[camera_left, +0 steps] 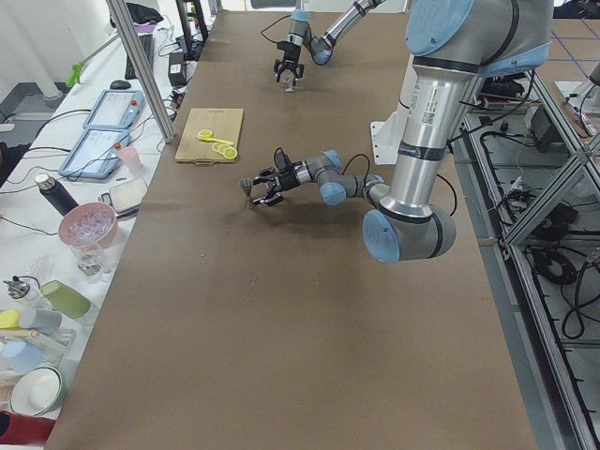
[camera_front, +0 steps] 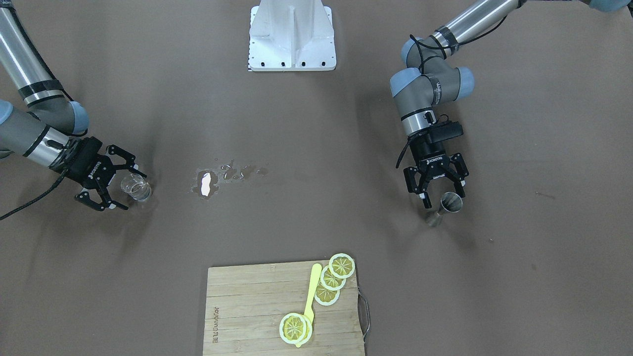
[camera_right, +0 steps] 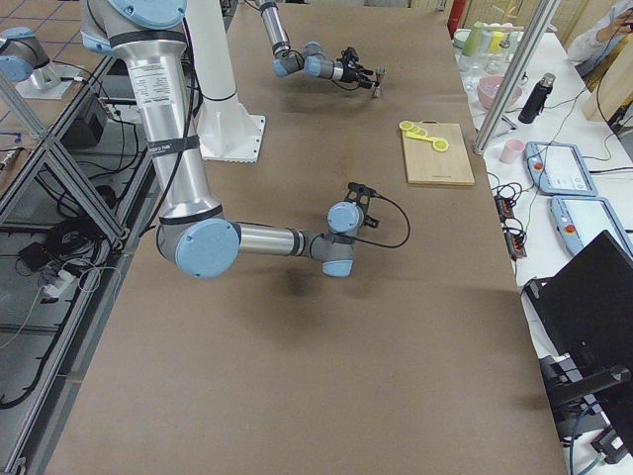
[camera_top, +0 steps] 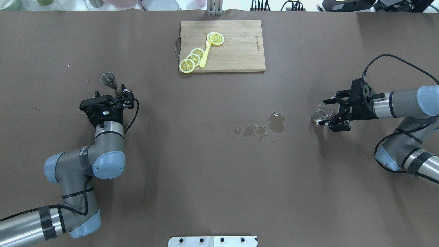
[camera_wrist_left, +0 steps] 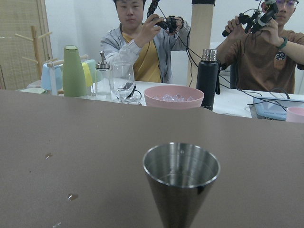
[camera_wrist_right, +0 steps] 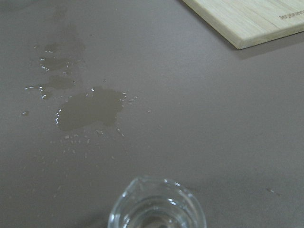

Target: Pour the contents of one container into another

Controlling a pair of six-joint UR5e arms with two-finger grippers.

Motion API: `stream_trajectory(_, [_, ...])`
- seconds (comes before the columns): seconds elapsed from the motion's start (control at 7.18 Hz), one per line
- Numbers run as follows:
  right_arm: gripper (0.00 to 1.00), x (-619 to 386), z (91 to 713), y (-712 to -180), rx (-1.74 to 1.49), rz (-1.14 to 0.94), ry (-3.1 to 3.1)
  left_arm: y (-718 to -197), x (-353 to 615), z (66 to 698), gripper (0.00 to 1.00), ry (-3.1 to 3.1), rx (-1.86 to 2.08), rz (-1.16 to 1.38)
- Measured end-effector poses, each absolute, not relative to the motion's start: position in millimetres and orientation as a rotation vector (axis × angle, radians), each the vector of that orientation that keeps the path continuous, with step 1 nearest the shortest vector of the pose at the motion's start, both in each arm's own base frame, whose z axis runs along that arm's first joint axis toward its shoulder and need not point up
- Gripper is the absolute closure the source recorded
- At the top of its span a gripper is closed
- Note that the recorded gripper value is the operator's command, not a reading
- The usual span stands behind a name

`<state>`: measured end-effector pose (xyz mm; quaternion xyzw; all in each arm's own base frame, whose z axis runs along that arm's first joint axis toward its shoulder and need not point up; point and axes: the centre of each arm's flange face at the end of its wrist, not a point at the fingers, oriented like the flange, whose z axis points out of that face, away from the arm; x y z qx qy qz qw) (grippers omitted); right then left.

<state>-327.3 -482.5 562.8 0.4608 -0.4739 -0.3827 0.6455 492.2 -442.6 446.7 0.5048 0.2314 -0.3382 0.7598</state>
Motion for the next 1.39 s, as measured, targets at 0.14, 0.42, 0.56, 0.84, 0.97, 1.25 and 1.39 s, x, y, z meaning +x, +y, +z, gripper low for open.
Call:
stream_trajectory(0.14, [0.1,-328,563,-482,1.048,-0.871,-1.078,-444,494,447,0.06,0.495,1.113,-0.739])
stream_trajectory(0.42, [0.11,-330,562,-483,1.049,-0.871,-1.077,-448,501,448,0.06,0.49,1.121,-0.744])
stream_trajectory(0.56, [0.11,-332,563,-482,1.049,-0.871,-1.077,-450,507,446,0.07,0.491,1.126,-0.753])
stream_trajectory(0.84, [0.11,-334,560,-483,1.057,-0.871,-1.08,-456,518,448,0.07,0.488,1.138,-0.775])
stream_trajectory(0.97, [0.11,-334,558,-483,1.061,-0.871,-1.083,-457,520,451,0.07,0.481,1.152,-0.787])
stream_trajectory(1.25, [0.11,-335,558,-484,1.061,-0.871,-1.084,-458,523,461,0.08,0.468,1.163,-0.799])
stream_trajectory(1.39, [0.11,-335,558,-484,1.062,-0.871,-1.084,-459,524,465,0.08,0.464,1.164,-0.803])
